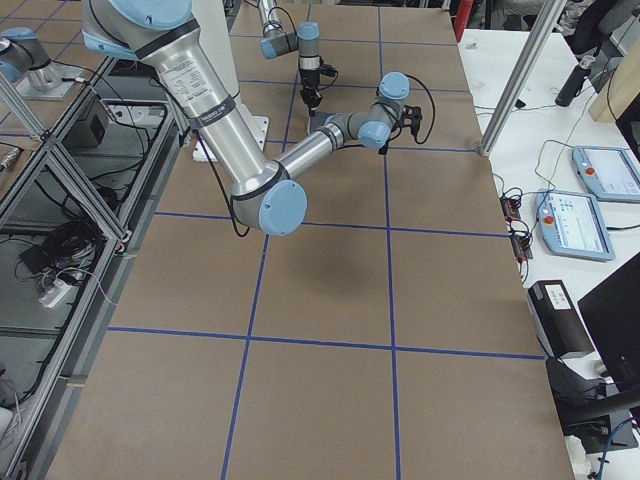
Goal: Fold towel twice with both arms
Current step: 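Reach the left gripper to the towel's end nearest the robot and grasp it, then lift the grasped towel end and fold it away from the robot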
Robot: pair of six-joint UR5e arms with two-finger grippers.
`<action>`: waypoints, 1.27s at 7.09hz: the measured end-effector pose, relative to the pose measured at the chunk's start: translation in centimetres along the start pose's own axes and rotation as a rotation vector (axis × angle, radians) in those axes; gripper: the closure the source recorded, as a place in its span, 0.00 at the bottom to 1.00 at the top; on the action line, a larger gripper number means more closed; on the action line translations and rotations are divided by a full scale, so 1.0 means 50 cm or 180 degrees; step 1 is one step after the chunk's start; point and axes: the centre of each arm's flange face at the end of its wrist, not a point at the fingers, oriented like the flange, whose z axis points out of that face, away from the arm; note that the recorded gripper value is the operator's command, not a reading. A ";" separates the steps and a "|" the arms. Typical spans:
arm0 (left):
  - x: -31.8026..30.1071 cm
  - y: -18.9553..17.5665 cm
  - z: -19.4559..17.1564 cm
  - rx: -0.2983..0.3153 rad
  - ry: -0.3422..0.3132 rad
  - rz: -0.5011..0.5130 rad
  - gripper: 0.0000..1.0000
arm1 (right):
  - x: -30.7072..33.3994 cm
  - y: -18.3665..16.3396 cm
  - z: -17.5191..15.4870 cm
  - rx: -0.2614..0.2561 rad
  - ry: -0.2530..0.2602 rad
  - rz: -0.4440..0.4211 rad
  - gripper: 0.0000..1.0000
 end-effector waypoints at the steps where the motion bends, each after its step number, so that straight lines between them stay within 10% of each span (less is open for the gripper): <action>1: 0.014 -0.004 -0.013 0.0002 0.0049 -0.0049 1.00 | 0.000 0.000 0.000 0.0002 0.0002 0.0000 0.00; 9: 0.238 -0.220 -0.039 0.0350 0.0566 -0.0513 1.00 | 0.002 -0.001 0.004 0.0011 0.0012 -0.0021 0.00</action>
